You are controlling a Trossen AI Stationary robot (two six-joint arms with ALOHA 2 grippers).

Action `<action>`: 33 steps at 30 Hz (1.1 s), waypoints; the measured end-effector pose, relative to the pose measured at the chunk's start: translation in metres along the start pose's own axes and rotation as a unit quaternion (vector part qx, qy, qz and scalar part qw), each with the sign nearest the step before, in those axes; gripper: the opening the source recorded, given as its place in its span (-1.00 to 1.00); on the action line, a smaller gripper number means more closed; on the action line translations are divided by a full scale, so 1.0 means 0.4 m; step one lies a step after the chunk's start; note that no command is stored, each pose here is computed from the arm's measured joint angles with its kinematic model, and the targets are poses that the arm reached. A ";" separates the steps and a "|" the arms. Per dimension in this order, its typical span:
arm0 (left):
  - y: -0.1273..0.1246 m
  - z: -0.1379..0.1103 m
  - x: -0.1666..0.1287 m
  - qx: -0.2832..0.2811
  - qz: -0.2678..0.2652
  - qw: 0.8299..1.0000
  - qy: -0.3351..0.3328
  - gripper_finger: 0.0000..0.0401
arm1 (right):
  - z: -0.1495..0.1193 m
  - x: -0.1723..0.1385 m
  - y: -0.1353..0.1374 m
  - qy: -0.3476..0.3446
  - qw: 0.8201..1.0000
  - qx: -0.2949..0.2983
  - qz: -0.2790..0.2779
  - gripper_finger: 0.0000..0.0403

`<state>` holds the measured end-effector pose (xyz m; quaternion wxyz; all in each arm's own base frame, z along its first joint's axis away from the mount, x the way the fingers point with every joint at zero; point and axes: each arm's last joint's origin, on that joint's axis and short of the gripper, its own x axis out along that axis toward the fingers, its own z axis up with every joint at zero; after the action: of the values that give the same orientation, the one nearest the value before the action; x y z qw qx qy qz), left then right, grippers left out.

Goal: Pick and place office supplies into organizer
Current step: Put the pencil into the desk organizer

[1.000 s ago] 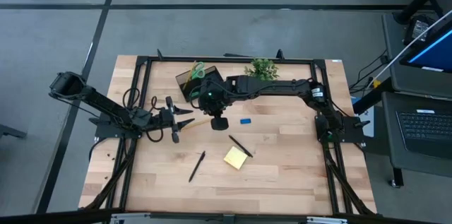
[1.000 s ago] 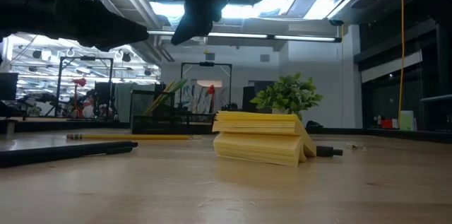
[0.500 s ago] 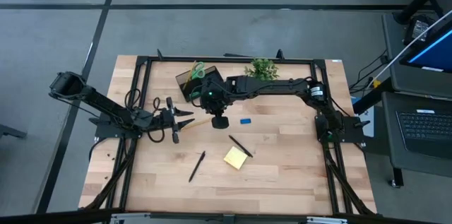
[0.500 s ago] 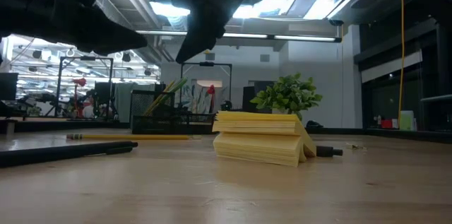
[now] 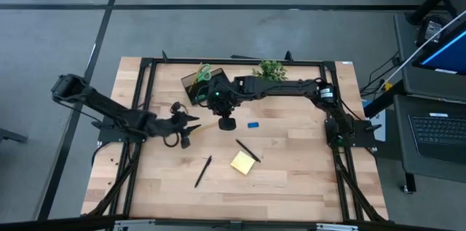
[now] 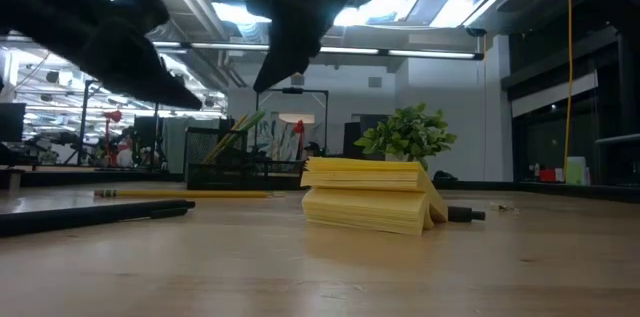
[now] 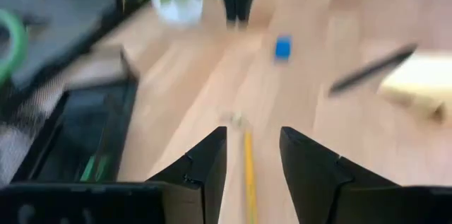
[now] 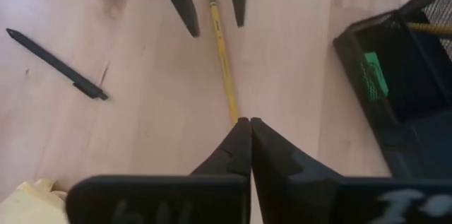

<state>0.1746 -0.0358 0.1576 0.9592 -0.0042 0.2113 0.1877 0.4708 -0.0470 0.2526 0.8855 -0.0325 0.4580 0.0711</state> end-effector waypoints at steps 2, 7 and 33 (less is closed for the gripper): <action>-0.003 0.031 -0.003 0.003 0.007 0.999 0.053 -0.36 | -0.004 -0.001 -0.010 0.002 1.000 0.004 -0.002 -0.97; -0.001 0.074 -0.020 -0.015 -0.006 0.989 0.145 -0.36 | -0.022 0.009 -0.031 -0.008 1.000 0.014 -0.010 -0.96; 0.004 0.130 0.210 0.022 -0.032 0.906 0.421 -0.36 | -0.273 -0.085 0.008 -0.145 0.987 0.062 -0.036 -0.90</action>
<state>0.2658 0.0003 0.1709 0.7866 -0.0687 0.5991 0.1327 0.3627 -0.0606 0.2172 0.9447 0.0169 0.3272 0.0144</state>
